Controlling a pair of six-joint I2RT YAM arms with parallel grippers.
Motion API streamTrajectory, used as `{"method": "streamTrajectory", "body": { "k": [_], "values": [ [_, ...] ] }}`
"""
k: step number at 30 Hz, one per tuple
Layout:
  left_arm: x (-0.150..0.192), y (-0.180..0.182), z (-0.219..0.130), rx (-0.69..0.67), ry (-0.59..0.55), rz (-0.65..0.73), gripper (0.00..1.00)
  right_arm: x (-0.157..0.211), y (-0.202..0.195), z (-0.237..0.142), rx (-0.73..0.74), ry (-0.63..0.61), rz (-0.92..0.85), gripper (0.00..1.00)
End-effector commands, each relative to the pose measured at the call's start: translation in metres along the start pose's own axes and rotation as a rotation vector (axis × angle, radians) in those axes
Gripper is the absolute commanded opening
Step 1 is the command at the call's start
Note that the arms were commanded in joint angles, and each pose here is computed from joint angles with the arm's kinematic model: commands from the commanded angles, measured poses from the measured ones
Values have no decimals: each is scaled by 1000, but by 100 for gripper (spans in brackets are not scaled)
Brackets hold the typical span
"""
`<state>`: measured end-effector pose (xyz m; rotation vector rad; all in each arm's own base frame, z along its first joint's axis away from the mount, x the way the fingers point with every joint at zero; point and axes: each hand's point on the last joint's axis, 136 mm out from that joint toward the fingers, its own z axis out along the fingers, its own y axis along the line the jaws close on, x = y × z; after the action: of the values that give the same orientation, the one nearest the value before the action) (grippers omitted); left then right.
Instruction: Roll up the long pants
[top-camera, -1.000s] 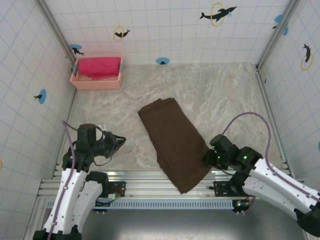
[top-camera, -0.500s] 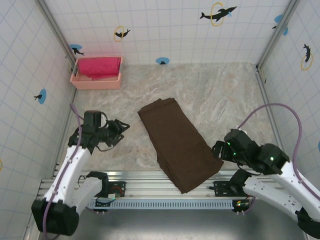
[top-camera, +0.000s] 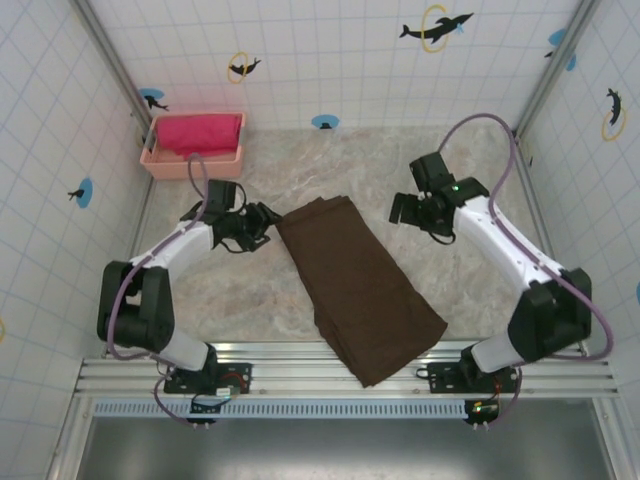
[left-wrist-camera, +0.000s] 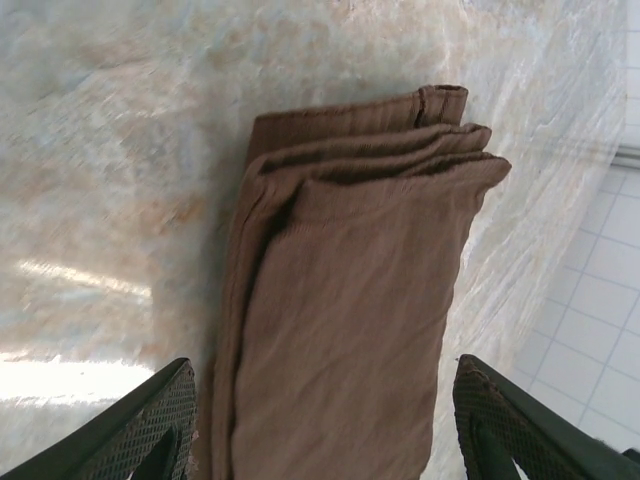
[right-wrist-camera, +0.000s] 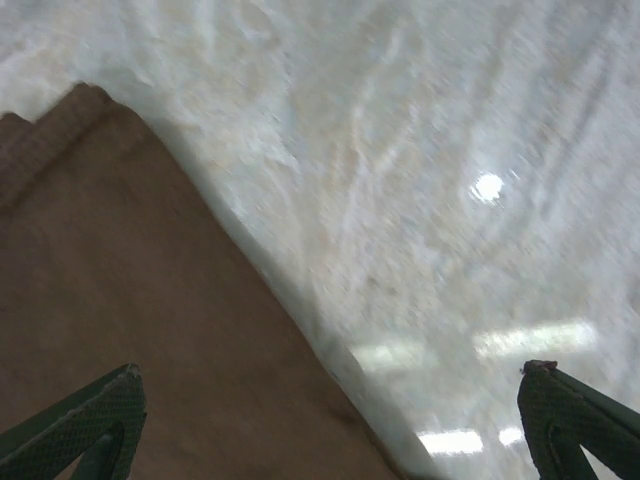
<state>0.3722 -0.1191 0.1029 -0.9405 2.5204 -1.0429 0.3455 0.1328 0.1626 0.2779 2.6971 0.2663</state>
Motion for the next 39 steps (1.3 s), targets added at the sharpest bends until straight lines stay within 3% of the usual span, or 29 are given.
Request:
{"method": "streamTrajectory", "body": {
  "k": [1, 12, 16, 17, 20, 21, 27, 37, 38, 39],
  "values": [
    [-12, -14, 18, 31, 13, 83, 69, -27, 29, 2, -91, -16, -71, 99],
    [-16, 23, 65, -81, 113, 135, 68, -50, 46, 8, -100, -16, -68, 99],
    [-23, 23, 82, -81, 109, 142, 62, -50, 48, 11, -100, -4, -65, 99],
    [-24, 20, 88, -71, 109, 143, 56, -51, 48, 11, -99, -3, -66, 99],
    [-29, 11, 106, -55, 108, 138, 10, -51, 48, 12, -95, 3, -70, 99],
    [-31, 8, 111, -53, 104, 136, 0, -51, 49, 13, -94, 5, -71, 99],
    [-80, -10, 135, -46, -29, 111, 0, -52, 48, 24, -89, 9, -73, 99],
    [-210, -95, 191, 106, -191, 128, 0, -54, 51, 57, -75, 55, -103, 99],
    [-221, -107, 195, 152, -200, 136, 6, -55, 51, 58, -74, 57, -110, 99],
    [-229, -116, 195, 187, -206, 140, 27, -55, 50, 59, -72, 62, -114, 99]
  ]
}}
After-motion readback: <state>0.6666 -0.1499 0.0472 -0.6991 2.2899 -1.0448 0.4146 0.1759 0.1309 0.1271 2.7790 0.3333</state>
